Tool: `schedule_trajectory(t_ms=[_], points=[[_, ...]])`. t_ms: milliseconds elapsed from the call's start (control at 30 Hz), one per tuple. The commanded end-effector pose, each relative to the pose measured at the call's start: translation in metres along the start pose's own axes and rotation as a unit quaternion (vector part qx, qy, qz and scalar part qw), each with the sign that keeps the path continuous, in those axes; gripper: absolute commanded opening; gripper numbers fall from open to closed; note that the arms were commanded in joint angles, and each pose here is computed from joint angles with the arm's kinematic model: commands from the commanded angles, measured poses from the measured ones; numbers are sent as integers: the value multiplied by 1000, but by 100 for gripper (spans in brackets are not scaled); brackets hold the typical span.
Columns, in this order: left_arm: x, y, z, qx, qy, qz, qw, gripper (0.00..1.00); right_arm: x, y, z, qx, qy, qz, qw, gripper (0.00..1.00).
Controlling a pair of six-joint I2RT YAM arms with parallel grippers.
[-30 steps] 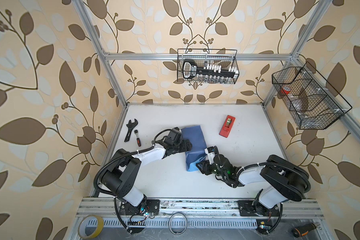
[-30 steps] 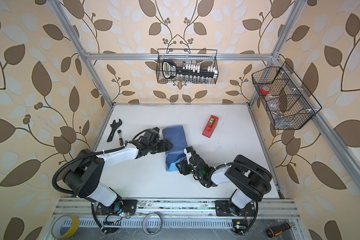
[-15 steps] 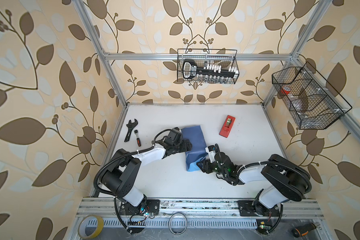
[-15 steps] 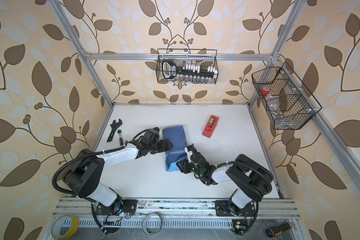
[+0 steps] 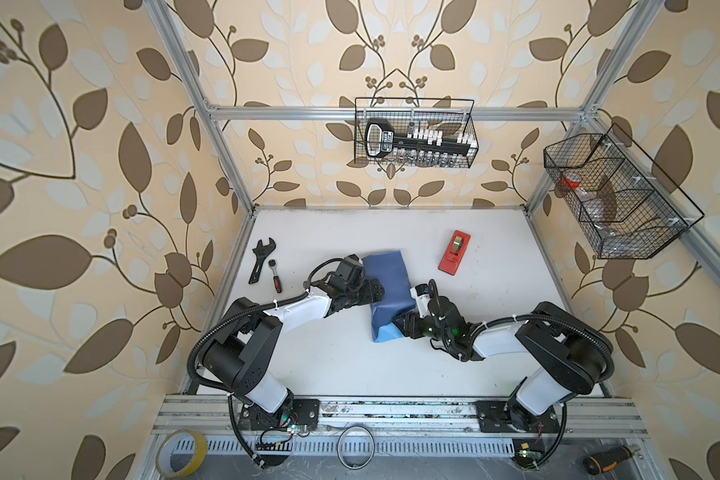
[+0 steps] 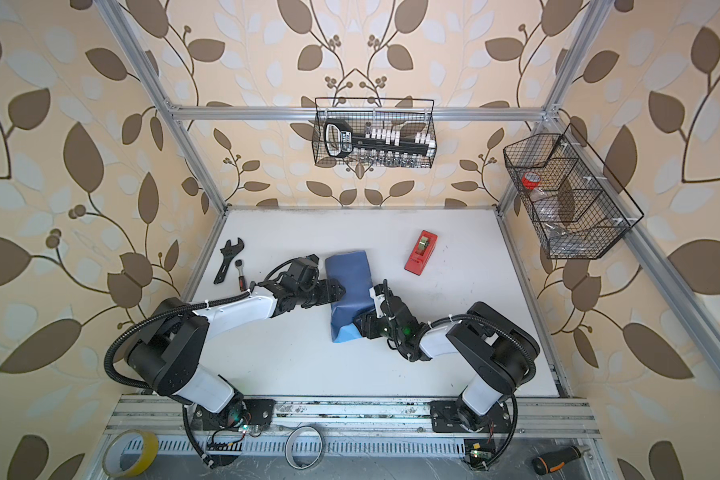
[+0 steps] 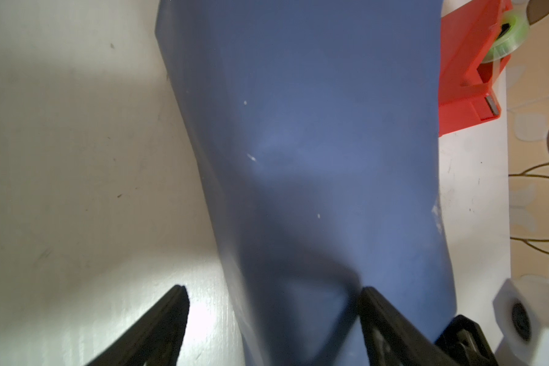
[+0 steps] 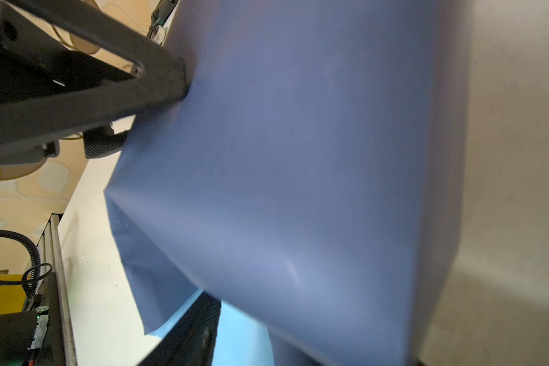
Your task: Wrap the gift box in paper
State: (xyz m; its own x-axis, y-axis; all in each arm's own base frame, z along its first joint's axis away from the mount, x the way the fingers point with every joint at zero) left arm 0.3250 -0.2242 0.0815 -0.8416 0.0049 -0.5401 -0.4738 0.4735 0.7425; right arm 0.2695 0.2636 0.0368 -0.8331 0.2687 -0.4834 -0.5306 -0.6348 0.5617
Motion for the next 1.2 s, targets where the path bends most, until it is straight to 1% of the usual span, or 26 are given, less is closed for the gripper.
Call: schedule_trajectory(t_ms=[0,200,400,700,900,1167], points=[[39,-6,23,-42,5,64,997,85,7,-4,-15,23,-3,18,1000,63],[39,-5,23,-43,4,63,997,85,3,8,-10,22,4,10,1000,64],[39,-6,23,-42,4,64,997,85,-10,20,3,10,14,-10,1000,65],[38,-6,22,-40,5,64,997,85,-10,4,-9,25,11,-1,1000,64],[38,-6,22,-40,4,64,997,85,6,0,-14,18,-2,20,1000,64],[39,-6,22,-40,5,65,997,85,30,8,-9,13,8,44,999,63]])
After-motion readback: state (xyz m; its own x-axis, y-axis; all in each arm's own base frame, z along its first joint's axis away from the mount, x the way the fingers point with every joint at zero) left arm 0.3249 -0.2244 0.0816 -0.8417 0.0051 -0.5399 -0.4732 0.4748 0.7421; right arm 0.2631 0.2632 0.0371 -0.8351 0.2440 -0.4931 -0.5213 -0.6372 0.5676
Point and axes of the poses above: each gripper's point midway between its finger pads, its own y axis back along the fingers, its own z axis along the line the jaws close on, x = y × z, the point moved 1 cm from there along y, back along the fingers, and after that the axes turned 15 degrees about -y, right-handed, at the moved point
